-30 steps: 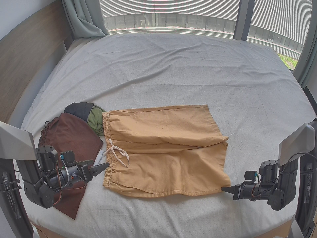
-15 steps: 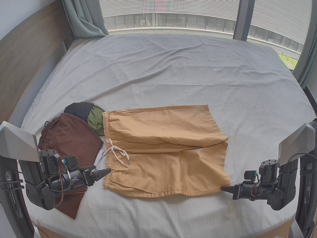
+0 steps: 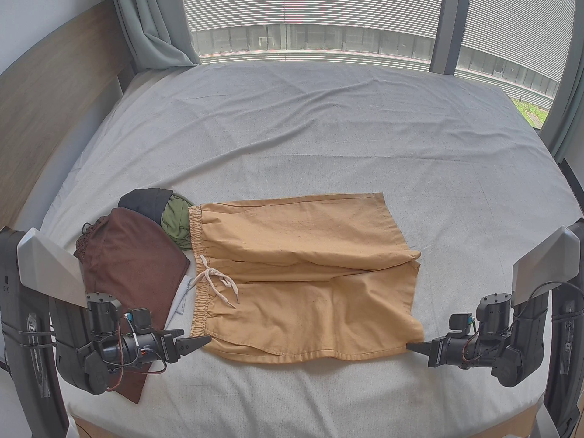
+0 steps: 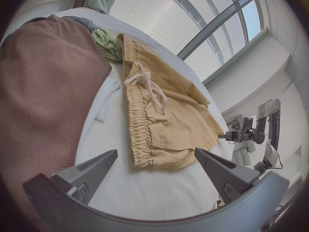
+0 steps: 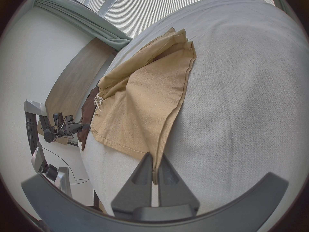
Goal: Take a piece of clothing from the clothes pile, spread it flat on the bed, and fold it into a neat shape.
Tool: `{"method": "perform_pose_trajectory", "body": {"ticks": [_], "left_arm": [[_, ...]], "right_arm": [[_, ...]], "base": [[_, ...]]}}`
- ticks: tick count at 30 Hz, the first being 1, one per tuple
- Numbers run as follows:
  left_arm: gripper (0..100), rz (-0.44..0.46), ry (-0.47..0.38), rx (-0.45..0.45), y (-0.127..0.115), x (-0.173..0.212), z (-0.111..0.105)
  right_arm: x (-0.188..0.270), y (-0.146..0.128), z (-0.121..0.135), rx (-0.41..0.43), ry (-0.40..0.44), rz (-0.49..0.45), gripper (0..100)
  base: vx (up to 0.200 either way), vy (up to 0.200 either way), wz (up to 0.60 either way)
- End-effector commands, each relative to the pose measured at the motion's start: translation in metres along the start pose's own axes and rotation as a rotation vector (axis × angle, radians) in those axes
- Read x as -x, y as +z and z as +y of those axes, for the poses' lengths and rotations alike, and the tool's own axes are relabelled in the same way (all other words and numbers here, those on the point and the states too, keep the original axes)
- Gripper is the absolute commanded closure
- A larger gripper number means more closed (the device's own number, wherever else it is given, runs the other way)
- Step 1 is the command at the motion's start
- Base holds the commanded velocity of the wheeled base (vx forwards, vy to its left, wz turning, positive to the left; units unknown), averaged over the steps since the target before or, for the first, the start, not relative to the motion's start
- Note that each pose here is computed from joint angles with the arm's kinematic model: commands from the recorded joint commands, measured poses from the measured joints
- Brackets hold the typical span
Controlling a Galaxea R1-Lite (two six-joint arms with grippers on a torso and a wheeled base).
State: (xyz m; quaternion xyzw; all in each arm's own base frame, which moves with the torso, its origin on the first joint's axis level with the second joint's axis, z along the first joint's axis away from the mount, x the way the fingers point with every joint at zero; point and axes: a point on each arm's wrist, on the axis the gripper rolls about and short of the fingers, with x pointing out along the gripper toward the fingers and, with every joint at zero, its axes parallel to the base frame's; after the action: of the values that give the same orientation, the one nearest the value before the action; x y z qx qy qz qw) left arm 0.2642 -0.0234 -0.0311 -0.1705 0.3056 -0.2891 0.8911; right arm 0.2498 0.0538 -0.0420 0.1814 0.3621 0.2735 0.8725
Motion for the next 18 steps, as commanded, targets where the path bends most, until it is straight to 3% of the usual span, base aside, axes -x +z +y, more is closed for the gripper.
{"method": "perform_pose_trajectory", "body": {"ticks": [1,14,18], "left_arm": [[0,0.027,0.002,0.018,-0.008,-0.006,0.005],[0,0.029,0.007,0.054,-0.01,-0.017,0.01],[0,0.024,-0.005,0.126,-0.007,-0.022,0.006]], "right_arm": [[0.0,0.0,0.0,0.001,0.0,-0.001,100],[-0.001,0.001,-0.001,0.001,0.001,-0.003,100],[-0.002,0.001,-0.001,0.0,0.0,-0.004,100]], "base": [[0.0,0.0,0.0],[0.0,0.0,0.0],[0.0,0.0,0.0]]}}
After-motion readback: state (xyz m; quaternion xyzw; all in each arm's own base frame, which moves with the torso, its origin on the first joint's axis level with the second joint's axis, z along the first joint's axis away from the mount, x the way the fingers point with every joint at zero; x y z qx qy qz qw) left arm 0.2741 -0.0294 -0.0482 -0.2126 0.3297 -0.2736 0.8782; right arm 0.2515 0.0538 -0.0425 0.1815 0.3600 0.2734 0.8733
